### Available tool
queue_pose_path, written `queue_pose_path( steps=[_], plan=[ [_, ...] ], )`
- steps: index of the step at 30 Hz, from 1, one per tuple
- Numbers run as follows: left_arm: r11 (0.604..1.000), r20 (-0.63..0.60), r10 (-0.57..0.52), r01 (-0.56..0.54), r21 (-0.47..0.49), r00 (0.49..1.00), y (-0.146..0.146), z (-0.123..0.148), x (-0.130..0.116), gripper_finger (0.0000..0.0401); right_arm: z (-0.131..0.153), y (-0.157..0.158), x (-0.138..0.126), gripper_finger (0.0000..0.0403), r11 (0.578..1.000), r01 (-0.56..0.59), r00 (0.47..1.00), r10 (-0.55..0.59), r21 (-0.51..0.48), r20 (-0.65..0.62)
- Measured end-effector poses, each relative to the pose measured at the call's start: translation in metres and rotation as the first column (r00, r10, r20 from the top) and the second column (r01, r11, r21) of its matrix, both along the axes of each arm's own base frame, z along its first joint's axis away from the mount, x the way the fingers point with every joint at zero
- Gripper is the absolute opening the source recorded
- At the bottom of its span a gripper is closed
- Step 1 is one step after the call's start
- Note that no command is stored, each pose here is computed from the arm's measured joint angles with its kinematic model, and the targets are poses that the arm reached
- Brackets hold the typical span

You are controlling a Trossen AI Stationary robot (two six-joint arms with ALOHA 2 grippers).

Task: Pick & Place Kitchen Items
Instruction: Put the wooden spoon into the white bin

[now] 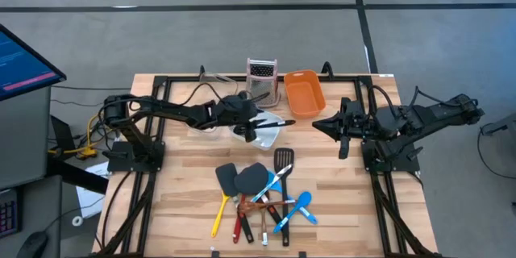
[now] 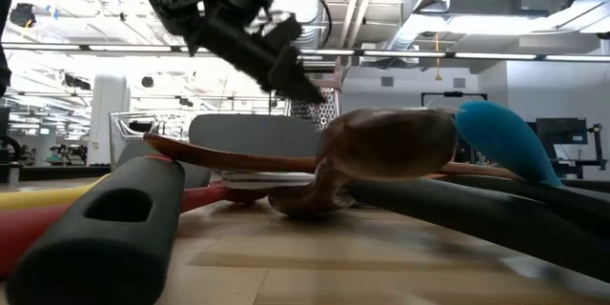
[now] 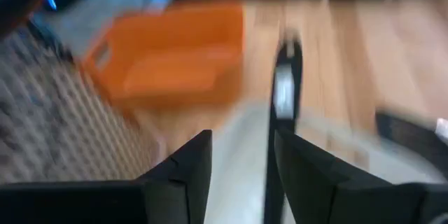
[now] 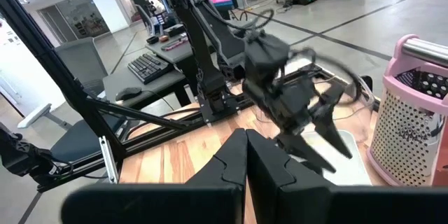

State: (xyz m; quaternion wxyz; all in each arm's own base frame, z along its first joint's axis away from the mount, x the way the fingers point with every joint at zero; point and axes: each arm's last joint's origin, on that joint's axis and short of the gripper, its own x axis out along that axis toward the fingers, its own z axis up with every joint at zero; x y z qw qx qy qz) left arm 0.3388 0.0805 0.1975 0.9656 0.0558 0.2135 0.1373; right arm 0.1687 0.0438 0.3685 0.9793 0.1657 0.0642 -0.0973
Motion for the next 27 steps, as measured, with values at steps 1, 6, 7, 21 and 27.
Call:
queue_pose_path(
  steps=[1,6,7,21,27],
  plan=[
    [1.0,0.018,-0.015,0.015,-0.003,1.0,-0.001,0.006,-0.002,0.014,0.0,0.0,0.0,0.0,1.0,-0.001,1.0,0.001,0.0,0.001],
    [0.998,0.132,-0.048,0.052,-0.029,0.99,-0.008,0.041,-0.013,0.0116,0.0,0.0,0.0,0.0,1.0,-0.001,1.0,0.001,0.001,0.001],
    [0.998,0.165,-0.048,0.055,-0.039,0.985,-0.011,0.048,-0.014,0.0109,0.0,0.0,0.0,0.0,1.0,-0.001,1.0,0.001,0.001,0.002],
    [0.977,0.451,-0.144,0.2,-0.078,0.881,-0.061,0.128,-0.06,0.0029,0.0,0.0,0.0,0.0,1.0,-0.002,1.0,0.002,0.0,0.0],
    [0.963,0.521,-0.197,0.264,-0.056,0.831,-0.078,0.149,-0.079,0.0014,0.0,0.0,0.0,0.0,1.0,-0.002,1.0,0.002,0.0,-0.001]
  ],
)
